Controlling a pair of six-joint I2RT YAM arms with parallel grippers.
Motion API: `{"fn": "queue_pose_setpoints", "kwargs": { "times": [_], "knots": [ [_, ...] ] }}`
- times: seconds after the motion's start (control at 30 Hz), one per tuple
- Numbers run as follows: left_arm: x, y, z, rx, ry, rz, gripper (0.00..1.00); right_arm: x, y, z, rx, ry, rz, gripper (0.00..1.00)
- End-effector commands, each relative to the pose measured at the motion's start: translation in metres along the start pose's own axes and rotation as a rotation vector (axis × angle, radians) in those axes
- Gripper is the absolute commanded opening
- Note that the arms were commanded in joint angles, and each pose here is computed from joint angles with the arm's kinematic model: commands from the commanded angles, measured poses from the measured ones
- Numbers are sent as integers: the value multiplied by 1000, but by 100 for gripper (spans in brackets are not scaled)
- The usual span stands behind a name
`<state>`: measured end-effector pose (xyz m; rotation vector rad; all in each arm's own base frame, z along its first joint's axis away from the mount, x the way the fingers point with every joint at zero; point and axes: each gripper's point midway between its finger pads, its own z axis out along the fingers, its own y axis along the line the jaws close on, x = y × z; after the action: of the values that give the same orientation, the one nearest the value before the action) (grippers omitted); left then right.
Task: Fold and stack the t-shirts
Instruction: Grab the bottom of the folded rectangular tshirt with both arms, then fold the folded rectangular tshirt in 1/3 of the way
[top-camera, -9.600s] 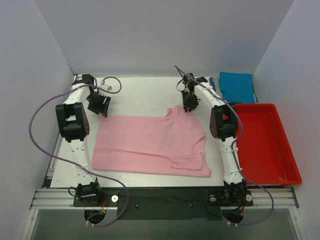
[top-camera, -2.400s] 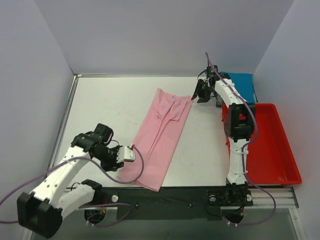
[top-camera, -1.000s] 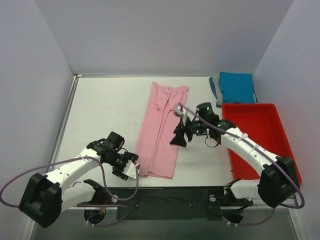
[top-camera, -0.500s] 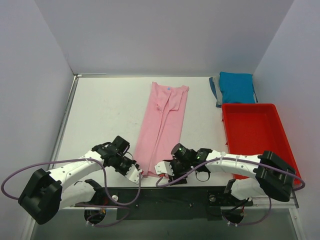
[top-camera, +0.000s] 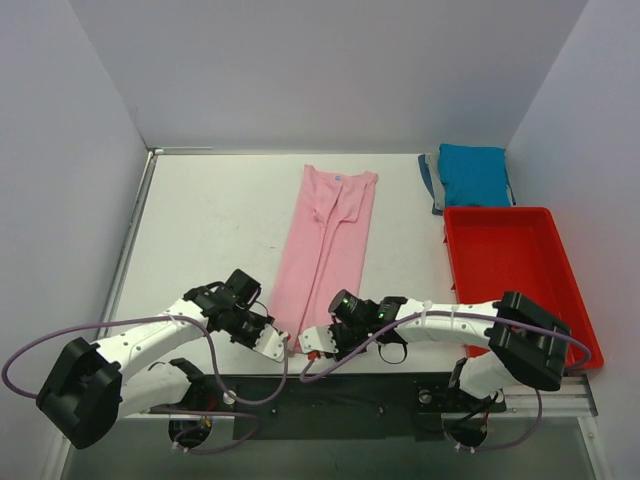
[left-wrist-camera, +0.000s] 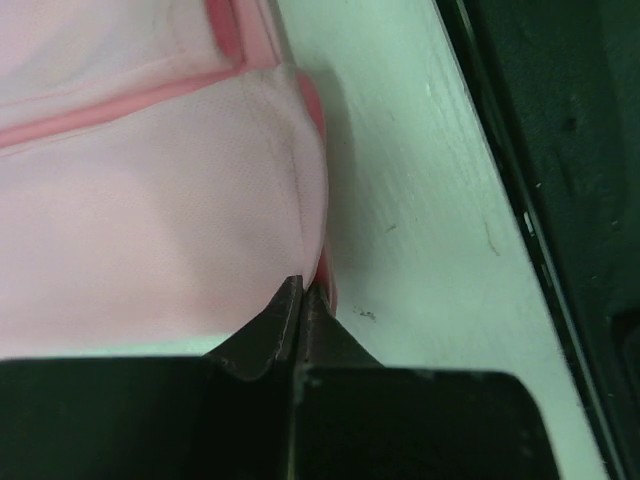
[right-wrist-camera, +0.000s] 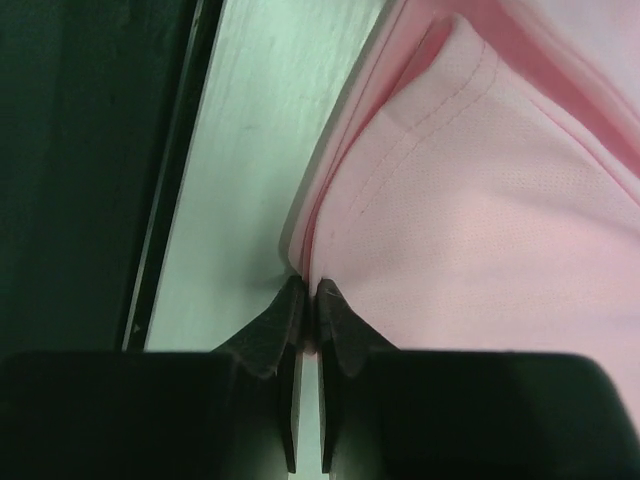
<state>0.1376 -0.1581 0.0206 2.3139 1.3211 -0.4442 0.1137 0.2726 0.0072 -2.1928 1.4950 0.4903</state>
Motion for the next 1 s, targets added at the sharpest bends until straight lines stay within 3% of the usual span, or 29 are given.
{"fn": "queue_pose_setpoints", "kwargs": {
  "times": [0.0, 0.23, 0.47, 0.7, 0.97],
  "knots": [
    [-42, 0, -28, 44, -106, -164, 0, 0, 22, -29, -77, 32, 19, 0],
    [-66, -12, -43, 96, -140, -276, 0, -19, 37, -53, -104, -72, 125, 0],
    [-73, 55, -46, -83, -143, -402, 0, -18, -21, -87, 19, -210, 333, 0],
    [-36, 135, -56, -299, -74, -498, 0, 13, -67, -87, 124, -90, 583, 0],
    [-23, 205, -55, -396, -49, -510, 0, 49, -130, -109, 312, -111, 779, 0]
  ]
}}
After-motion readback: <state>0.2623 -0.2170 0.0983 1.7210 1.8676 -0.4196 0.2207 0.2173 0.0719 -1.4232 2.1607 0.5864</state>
